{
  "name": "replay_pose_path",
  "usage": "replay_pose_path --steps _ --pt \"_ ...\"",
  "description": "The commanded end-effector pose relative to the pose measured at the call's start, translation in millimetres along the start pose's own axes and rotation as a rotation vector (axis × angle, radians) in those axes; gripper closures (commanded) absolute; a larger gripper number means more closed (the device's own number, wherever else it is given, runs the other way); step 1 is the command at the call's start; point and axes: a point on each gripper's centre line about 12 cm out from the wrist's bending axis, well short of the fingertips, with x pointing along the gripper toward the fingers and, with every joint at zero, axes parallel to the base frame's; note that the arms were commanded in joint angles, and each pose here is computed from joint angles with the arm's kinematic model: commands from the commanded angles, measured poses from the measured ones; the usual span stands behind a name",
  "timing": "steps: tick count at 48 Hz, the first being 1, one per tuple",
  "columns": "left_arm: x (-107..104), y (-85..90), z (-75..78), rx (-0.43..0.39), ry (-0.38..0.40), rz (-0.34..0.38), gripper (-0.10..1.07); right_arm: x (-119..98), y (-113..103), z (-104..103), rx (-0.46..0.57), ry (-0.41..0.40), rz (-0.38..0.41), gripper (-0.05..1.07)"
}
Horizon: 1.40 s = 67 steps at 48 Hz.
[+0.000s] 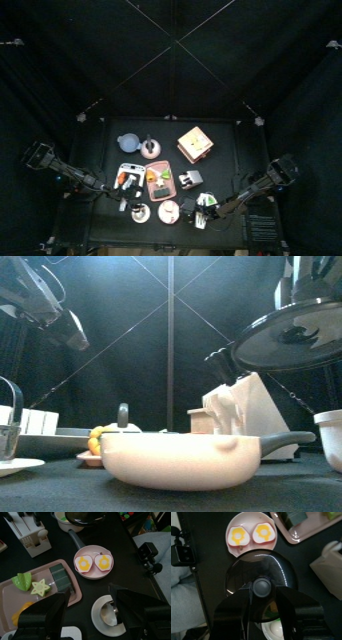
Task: Place pot lid on pot
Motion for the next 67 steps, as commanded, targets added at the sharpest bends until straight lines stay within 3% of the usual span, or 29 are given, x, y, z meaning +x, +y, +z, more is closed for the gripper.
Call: replay_pose_path --steps 1,10,27,67 --pt "-1 -0.1 8.9 -0.006 -0.024 0.000 0.02 -20 -7 -5 0.046 -0.038 0.013 0.41" --pt "0 -0.1 7.6 -0.006 -0.018 0.001 0.02 -22 -24 -33 0.135 -0.009 -0.027 0.41" --pt "0 -0.8 6.6 -0.012 -0.014 -0.005 0.02 -17 -42 -66 0.137 0.055 -0.090 0.41" --pt "0 -0.3 5.2 -0.019 -0.010 -0.002 0.02 -7 -41 -77 0.132 0.088 -0.088 0.41"
